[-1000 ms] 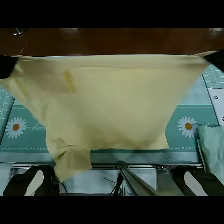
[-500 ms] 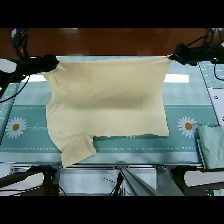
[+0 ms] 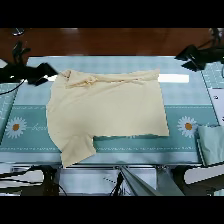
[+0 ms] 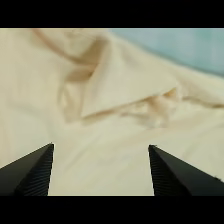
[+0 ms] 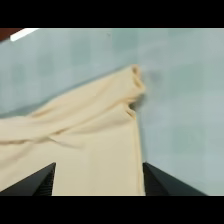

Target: Fold the shirts.

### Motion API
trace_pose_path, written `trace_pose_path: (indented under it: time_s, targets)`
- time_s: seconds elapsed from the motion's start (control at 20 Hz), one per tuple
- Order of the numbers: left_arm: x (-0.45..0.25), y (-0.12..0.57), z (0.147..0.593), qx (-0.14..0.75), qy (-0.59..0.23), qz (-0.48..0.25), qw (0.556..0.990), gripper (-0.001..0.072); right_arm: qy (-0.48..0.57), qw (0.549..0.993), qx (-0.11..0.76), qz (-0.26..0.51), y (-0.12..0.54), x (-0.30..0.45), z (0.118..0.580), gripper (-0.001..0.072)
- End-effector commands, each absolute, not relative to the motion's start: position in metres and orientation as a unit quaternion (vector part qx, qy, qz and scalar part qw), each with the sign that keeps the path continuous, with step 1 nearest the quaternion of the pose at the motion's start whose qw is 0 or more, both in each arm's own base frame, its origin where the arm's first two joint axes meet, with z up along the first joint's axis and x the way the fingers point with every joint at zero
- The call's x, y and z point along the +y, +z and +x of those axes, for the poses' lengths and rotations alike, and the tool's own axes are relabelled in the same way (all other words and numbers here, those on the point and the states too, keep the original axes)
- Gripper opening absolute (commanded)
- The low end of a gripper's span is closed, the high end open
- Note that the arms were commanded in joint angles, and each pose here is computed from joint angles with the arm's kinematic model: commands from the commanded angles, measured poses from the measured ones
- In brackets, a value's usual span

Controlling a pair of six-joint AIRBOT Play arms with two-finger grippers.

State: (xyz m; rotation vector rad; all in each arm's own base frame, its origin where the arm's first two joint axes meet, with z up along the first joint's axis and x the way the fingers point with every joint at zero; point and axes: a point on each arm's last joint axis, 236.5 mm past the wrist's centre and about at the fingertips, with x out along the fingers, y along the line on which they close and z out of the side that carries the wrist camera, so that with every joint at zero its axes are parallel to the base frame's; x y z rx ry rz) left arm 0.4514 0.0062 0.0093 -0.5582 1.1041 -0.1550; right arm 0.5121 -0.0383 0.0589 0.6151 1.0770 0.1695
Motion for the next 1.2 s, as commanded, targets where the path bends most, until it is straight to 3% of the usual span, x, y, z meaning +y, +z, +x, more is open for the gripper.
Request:
trace_pose_path:
  time_s: [0.0,0.15,0.3,0.45,0.55,0.8,1.15]
  targets:
    - [0.047,-0.017,0.34,0.633,-0.05,-0.301,0.712,0.0703,-0.018,0.776,0.585,0.235,0.051,-0.11,0.421,0.062]
    - [0.026,-0.061,0.255,0.645,-0.035,-0.358,0.674,0.0703,-0.066,0.775,0.567,0.27,0.027,-0.103,0.362,0.062]
    - [0.012,-0.089,0.2,0.647,-0.011,-0.405,0.645,0.0703,-0.005,0.783,0.539,0.31,0.004,-0.042,0.319,0.062]
    - [0.011,-0.087,0.193,0.617,0.007,-0.463,0.636,0.0703,0.032,0.784,0.515,0.345,-0.001,-0.004,0.297,0.062]
    - [0.012,-0.093,0.182,0.633,0.014,-0.455,0.627,0.0703,0.044,0.784,0.515,0.344,-0.004,0.005,0.286,0.062]
    - [-0.01,-0.092,0.208,0.587,-0.028,-0.473,0.656,0.0702,0.048,0.785,0.51,0.348,-0.004,0.008,0.286,0.062]
    - [-0.019,-0.102,0.214,0.574,-0.034,-0.476,0.666,0.0695,0.006,0.804,0.491,0.335,-0.009,-0.014,0.296,0.062]
